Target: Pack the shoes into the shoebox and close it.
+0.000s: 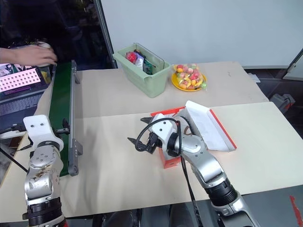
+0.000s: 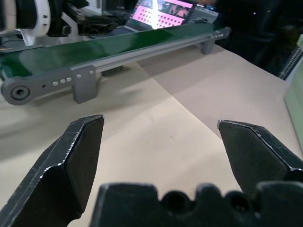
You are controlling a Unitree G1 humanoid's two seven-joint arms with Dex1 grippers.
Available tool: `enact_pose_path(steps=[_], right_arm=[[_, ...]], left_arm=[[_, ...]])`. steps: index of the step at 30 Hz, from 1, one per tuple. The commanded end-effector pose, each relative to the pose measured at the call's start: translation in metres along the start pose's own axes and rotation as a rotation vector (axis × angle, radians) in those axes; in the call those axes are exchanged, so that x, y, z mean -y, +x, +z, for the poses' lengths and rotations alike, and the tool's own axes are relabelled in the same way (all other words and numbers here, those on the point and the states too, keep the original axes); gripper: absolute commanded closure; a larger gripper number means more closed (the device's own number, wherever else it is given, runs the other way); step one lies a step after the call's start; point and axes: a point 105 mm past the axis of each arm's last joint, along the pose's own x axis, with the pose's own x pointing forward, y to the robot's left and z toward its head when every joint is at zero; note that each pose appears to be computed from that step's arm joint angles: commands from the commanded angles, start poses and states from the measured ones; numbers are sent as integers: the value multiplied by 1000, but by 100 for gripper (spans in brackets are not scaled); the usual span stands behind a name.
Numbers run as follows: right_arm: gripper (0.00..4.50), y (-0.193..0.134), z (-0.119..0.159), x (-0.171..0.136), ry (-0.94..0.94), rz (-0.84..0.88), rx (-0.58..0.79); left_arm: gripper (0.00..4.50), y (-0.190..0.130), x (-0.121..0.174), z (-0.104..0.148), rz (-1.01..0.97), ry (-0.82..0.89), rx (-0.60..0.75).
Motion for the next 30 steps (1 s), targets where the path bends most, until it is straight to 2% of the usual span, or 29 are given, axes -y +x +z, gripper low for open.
enact_pose_path(steps=[1, 5, 11, 30], right_arm=[[0, -3, 13, 4, -39, -7, 60], [0, -7, 14, 3, 13, 28, 65], [0, -12, 4, 6, 12, 29, 22], [0, -11, 4, 1, 53, 44, 23]], left_arm=[[11, 2, -8, 7, 36, -21, 13], [11, 4, -5, 3, 21, -34, -17], [11, 5, 0, 4, 2, -31, -21], [11, 6, 2, 4, -8, -30, -27]])
